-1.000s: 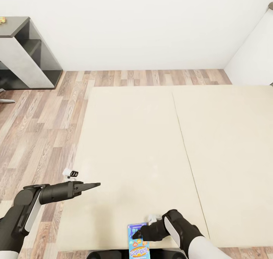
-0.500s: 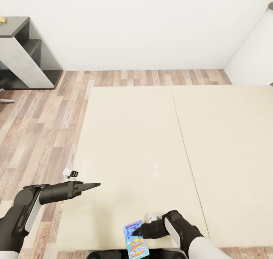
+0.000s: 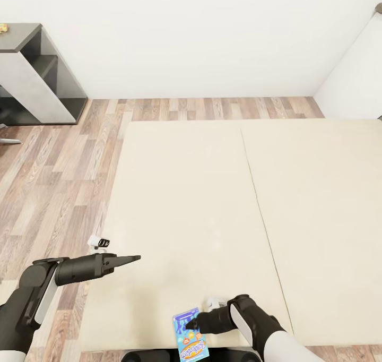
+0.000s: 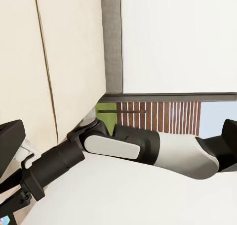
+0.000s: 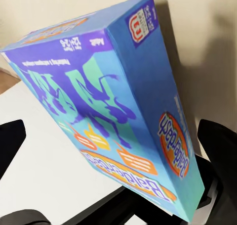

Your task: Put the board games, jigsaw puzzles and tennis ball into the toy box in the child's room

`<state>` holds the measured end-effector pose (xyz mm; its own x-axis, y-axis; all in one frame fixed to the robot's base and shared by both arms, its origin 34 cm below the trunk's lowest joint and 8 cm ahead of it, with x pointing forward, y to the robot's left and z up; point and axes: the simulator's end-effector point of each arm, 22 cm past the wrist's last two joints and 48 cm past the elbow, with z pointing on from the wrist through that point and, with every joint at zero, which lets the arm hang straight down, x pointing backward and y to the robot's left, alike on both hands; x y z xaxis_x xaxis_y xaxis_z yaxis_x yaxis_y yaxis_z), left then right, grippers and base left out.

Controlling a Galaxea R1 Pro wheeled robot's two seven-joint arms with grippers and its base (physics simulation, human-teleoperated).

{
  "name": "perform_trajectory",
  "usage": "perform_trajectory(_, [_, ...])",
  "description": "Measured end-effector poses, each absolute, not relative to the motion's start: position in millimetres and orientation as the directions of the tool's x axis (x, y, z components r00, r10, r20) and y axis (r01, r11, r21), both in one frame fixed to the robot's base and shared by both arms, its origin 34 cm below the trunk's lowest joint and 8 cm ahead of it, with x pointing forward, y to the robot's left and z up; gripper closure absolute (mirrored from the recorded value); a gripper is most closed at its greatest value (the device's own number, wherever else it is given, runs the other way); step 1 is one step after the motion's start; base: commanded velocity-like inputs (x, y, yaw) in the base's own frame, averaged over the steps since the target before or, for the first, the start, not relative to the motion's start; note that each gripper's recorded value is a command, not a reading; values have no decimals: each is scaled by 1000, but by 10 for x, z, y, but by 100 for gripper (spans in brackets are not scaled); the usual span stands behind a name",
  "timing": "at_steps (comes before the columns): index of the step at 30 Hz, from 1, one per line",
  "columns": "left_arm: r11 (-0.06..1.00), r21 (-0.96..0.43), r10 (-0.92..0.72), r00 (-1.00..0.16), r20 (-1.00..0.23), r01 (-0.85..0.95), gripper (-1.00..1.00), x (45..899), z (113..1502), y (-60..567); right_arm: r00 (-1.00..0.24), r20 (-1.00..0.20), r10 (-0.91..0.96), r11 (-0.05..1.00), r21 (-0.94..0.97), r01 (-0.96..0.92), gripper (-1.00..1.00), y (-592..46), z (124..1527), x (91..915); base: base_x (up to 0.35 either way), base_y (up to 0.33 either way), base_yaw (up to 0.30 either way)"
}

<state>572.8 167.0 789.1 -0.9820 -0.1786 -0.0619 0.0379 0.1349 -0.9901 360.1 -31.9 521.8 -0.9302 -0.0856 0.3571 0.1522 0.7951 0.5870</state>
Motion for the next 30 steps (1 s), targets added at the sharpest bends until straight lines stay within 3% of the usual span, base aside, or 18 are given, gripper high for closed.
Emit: perform_trajectory(30, [135,-990,-179,-982,-62,38,-100,5728,7891,1669,-909,406,-93,814,557,165,-100,-494,5170,3308,0,0,0])
